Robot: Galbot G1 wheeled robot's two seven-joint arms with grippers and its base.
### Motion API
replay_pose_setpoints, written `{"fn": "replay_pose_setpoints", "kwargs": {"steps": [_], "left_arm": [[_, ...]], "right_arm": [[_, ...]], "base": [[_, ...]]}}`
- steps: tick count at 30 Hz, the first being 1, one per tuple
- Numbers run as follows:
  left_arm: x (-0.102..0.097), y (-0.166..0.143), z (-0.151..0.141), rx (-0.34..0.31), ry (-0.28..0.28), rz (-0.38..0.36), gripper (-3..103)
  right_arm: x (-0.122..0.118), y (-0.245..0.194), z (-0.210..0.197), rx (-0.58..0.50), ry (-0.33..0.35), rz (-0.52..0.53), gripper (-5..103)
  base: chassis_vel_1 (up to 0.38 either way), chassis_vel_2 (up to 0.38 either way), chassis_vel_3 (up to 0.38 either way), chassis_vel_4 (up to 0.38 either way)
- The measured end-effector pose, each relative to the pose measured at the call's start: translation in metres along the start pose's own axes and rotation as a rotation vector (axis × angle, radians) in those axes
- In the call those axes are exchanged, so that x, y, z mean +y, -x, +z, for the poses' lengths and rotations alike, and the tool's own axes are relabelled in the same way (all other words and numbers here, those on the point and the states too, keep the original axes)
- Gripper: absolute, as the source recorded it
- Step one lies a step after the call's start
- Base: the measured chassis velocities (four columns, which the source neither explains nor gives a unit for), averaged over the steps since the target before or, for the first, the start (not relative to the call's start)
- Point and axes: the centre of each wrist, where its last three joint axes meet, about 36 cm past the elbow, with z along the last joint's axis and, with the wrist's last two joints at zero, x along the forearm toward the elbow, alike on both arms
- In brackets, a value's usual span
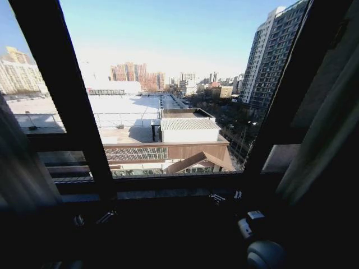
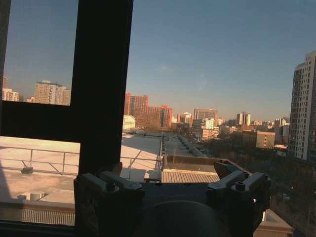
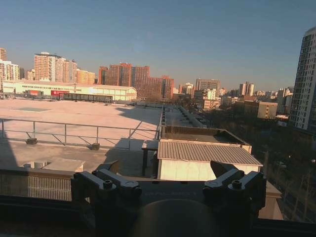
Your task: Open the curtains by pulling them apart, changing their state from closed to fully open.
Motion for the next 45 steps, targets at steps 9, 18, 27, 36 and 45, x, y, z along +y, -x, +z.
{"fn": "replay_pose_setpoints", "kwargs": {"steps": [9, 18, 27, 36, 45], "left_arm": [[-0.002, 0.002, -0.002, -0.011, -0.004, 0.004, 100], [-0.003, 0.002, -0.004, -0.017, -0.004, 0.005, 100], [-0.002, 0.002, -0.004, -0.017, 0.0, 0.004, 100], [0.001, 0.004, 0.002, -0.002, -0.004, 0.001, 100], [0.047, 0.035, 0.016, 0.017, 0.055, -0.008, 100]], "right_arm": [[-0.001, -0.002, -0.002, -0.003, -0.008, -0.007, 100], [0.0, -0.002, -0.001, -0.003, -0.006, -0.013, 100], [0.002, -0.002, 0.001, 0.003, 0.0, -0.017, 100], [0.006, -0.004, 0.003, -0.001, 0.015, -0.027, 100], [0.002, 0.0, 0.006, -0.019, -0.003, -0.013, 100]], "base": [[0.35, 0.354, -0.347, -0.355], [0.364, 0.352, -0.357, -0.344], [0.353, 0.361, -0.343, -0.349], [0.348, 0.349, -0.356, -0.348], [0.234, 0.242, -0.238, -0.249]]}}
